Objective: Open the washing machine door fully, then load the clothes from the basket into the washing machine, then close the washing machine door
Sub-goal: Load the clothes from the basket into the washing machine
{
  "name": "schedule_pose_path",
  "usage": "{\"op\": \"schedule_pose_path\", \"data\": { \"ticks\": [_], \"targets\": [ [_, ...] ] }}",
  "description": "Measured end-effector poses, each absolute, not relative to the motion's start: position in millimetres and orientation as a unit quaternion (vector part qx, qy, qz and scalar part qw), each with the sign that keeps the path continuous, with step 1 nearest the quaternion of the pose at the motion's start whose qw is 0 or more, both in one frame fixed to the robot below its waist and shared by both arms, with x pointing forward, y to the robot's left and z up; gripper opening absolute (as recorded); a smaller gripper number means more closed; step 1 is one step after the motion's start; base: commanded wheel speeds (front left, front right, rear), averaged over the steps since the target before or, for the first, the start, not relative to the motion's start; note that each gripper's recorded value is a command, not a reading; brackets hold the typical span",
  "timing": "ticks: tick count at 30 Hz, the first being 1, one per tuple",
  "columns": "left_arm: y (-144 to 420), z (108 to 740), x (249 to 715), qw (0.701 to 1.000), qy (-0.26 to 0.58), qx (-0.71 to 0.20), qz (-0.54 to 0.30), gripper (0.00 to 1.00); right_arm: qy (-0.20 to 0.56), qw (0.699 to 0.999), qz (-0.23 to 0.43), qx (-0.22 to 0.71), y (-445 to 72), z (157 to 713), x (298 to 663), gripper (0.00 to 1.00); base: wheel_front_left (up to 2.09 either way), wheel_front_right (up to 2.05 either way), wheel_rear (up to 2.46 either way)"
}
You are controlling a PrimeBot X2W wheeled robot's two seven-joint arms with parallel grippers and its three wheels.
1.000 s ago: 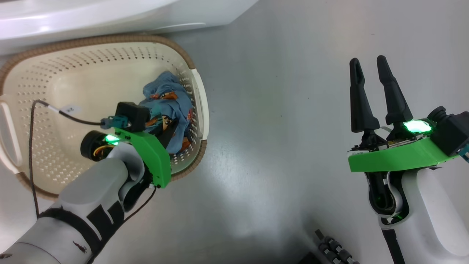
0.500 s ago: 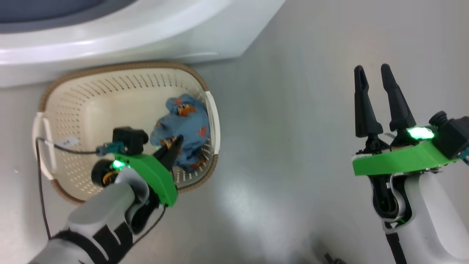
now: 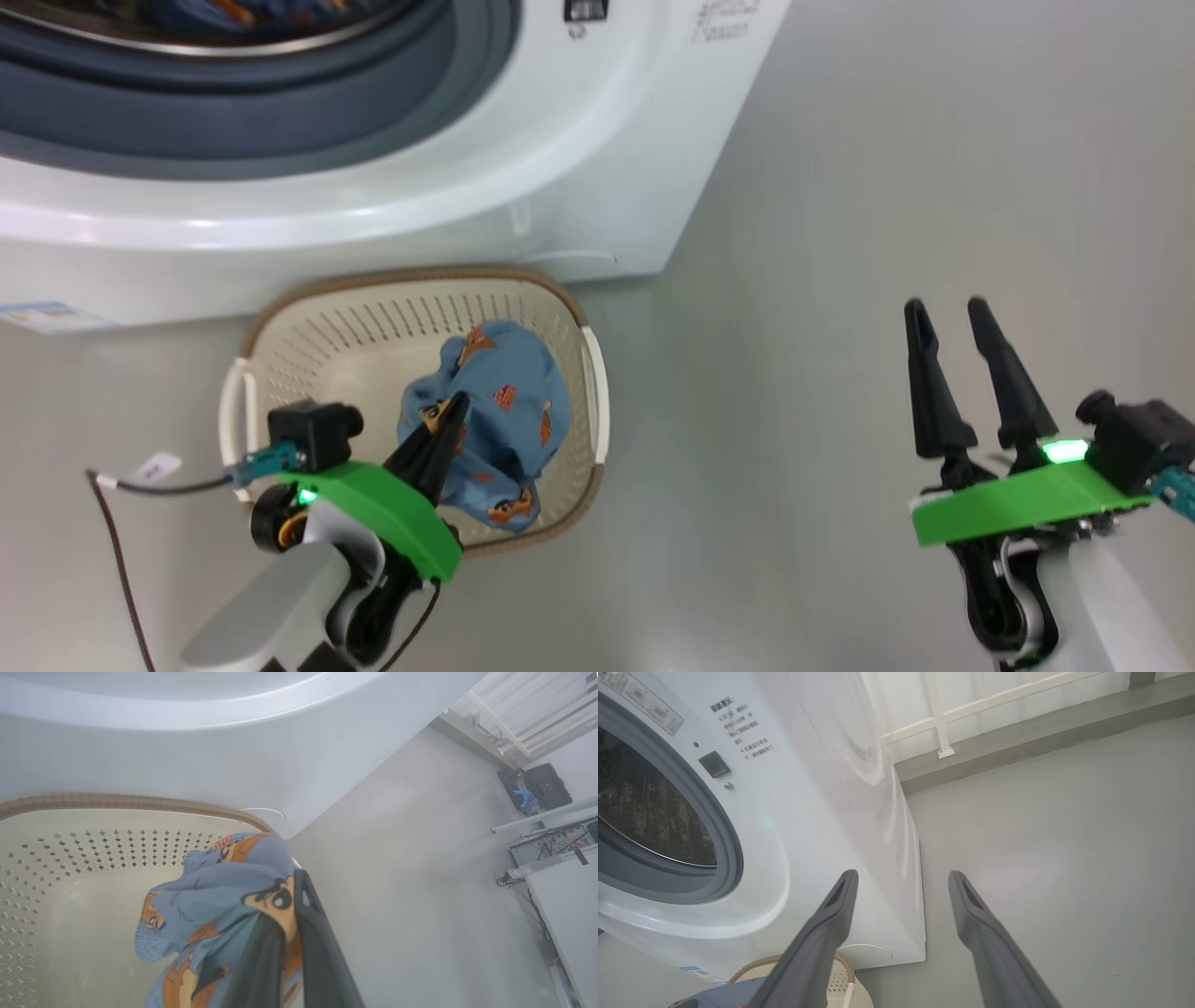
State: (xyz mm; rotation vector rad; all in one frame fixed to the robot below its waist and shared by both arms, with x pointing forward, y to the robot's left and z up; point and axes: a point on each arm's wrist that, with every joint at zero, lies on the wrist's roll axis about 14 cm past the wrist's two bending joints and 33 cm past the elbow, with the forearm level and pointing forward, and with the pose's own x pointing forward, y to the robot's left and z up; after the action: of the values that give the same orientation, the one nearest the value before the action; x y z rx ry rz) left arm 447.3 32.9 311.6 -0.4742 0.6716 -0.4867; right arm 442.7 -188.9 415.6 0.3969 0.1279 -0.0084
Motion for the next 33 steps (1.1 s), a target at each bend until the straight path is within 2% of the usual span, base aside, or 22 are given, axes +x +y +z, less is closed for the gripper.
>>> {"op": "schedule_pose_path", "data": {
  "ticks": [19,24,33],
  "targets": [
    [91.4,429.3,425.6,0.953,0.131,-0.205,-0.181,0.0,0.038,0.979,0.022,0.197,-180.3,454.0,388.3,1.0,0.0,0.0,0.0],
    [119.5,458.1,417.7,0.967,0.073,-0.193,-0.148,0.0,0.027,0.98,0.026,0.195,-180.1,462.3,383.1,1.0,0.0,0.0,0.0],
    [151.1,472.7,395.7,0.98,0.033,-0.167,-0.102,0.0,0.025,0.98,0.038,0.195,-173.4,465.3,381.8,1.0,0.0,0.0,0.0]
  ]
}}
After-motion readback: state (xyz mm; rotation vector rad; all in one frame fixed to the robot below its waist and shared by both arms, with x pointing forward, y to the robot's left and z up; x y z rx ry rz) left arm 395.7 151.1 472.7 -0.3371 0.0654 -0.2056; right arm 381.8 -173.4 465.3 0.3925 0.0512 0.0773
